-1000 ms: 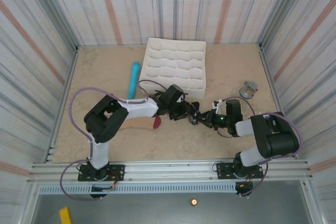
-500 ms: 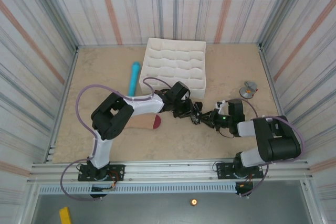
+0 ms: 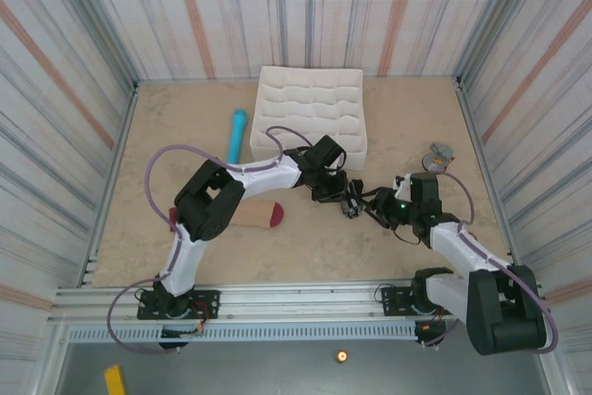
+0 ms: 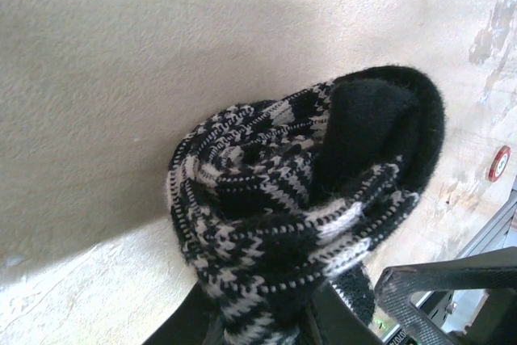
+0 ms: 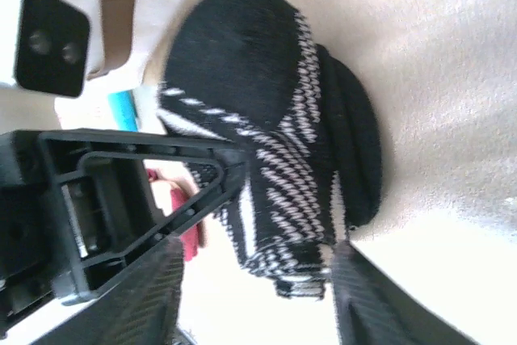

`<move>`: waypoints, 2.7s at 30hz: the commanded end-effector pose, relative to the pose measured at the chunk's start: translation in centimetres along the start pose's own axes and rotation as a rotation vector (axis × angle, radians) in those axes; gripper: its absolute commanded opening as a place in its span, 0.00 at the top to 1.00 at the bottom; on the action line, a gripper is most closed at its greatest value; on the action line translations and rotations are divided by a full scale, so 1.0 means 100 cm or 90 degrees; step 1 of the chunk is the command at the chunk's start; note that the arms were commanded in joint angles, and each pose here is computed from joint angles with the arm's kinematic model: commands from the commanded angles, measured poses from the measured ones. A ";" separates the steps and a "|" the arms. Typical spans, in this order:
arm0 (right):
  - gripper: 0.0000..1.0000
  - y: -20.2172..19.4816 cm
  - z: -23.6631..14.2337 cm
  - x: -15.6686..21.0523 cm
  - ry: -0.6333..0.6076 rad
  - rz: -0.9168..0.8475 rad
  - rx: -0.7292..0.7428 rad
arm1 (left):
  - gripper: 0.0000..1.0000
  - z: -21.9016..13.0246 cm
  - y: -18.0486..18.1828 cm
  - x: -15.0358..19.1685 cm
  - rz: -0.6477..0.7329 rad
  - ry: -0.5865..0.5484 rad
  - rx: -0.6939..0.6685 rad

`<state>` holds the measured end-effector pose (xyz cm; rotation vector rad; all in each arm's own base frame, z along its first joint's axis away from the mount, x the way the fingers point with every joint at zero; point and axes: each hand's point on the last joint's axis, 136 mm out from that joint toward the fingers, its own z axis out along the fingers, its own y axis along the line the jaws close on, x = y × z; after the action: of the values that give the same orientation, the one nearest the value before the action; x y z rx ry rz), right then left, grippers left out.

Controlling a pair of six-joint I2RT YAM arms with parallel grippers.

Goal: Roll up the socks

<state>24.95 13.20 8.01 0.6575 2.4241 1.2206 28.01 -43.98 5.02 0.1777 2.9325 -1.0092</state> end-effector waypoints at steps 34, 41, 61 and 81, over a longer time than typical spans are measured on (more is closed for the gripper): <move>0.75 -0.072 0.049 0.029 0.116 -0.040 0.175 | 0.72 0.024 0.038 0.032 0.033 0.116 -0.046; 0.83 -0.072 0.044 0.026 0.101 -0.047 0.193 | 0.46 0.009 0.042 0.030 -0.006 0.095 -0.035; 0.79 -0.064 0.041 0.024 0.101 -0.068 0.216 | 0.80 -0.012 0.038 0.017 -0.039 0.012 0.059; 0.40 -0.044 0.049 0.034 0.134 0.002 0.147 | 1.00 0.000 0.053 0.024 -0.047 0.051 0.015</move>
<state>25.91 16.41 3.37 0.4991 2.6621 1.0903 26.81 -41.53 4.48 0.1612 2.9128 -1.2147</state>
